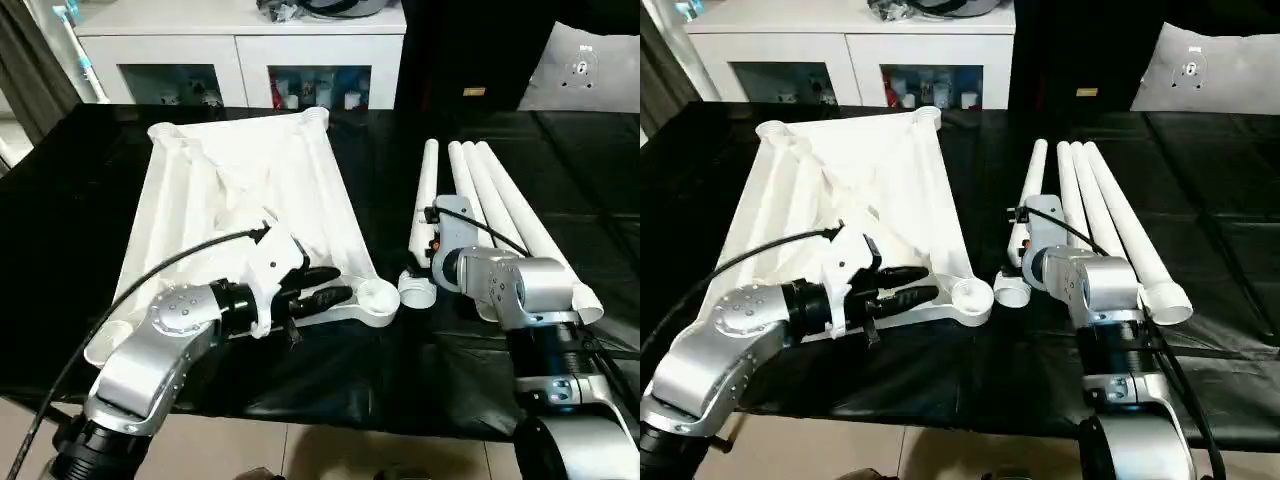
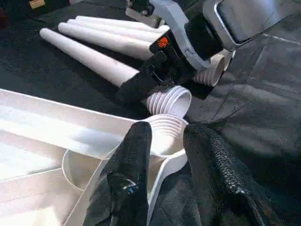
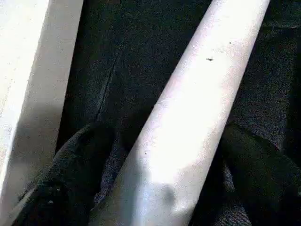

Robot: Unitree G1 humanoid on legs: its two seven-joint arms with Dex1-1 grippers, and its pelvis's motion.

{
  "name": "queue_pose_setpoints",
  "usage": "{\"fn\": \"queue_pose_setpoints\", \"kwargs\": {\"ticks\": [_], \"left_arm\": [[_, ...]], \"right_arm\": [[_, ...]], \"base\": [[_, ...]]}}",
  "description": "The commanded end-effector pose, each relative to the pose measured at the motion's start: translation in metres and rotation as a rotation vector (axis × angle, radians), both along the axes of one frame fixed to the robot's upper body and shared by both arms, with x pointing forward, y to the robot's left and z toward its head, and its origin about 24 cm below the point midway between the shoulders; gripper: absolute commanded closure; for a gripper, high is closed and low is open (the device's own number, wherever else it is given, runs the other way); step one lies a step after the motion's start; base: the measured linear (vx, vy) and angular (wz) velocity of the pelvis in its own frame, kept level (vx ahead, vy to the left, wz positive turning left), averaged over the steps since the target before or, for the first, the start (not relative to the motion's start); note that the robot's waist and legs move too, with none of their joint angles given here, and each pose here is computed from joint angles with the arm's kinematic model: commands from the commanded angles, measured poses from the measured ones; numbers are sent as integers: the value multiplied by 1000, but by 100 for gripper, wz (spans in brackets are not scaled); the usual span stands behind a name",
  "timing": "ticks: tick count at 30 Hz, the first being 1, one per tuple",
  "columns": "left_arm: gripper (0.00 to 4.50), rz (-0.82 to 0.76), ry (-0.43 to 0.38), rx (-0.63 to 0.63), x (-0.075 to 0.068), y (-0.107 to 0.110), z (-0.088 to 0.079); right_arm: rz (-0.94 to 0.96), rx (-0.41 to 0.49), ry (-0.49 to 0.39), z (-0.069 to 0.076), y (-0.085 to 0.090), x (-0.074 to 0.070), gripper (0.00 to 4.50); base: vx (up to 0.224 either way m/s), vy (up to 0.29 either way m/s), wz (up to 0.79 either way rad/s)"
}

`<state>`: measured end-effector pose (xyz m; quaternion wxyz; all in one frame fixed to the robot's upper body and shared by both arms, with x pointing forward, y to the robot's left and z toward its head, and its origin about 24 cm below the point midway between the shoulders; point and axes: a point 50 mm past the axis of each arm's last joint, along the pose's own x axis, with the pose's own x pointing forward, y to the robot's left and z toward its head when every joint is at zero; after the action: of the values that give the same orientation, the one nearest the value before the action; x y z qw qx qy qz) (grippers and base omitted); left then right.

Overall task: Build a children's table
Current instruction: Pick table leg

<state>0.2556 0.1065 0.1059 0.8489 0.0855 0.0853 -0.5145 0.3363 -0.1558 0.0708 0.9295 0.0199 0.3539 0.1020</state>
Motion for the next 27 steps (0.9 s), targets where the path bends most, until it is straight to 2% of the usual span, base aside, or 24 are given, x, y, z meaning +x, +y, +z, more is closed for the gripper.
{"fn": "queue_pose_setpoints", "kwargs": {"ticks": [1,3,4,7,14,19,27], "left_arm": [[307,7,-23,-4,2,2,8],[307,6,-25,-10,2,-2,9],[307,6,-26,-12,2,-4,9],[307,3,-22,-12,3,-10,8],[307,-11,-23,6,5,-14,8],[307,17,-47,8,6,-10,13],[307,39,-66,3,11,-10,16]], "right_arm": [[-18,8,5,0,-5,2,83],[-23,11,8,0,-7,2,86],[-25,12,10,0,-8,2,112],[-35,10,13,-1,-10,2,131],[-70,26,11,-4,-14,0,196],[-88,27,8,-6,-15,0,234],[-96,38,-16,-2,-14,-2,262]], "base": [[0,0,0],[0,0,0],[0,0,0],[0,0,0],[0,0,0],[0,0,0],[0,0,0]]}}
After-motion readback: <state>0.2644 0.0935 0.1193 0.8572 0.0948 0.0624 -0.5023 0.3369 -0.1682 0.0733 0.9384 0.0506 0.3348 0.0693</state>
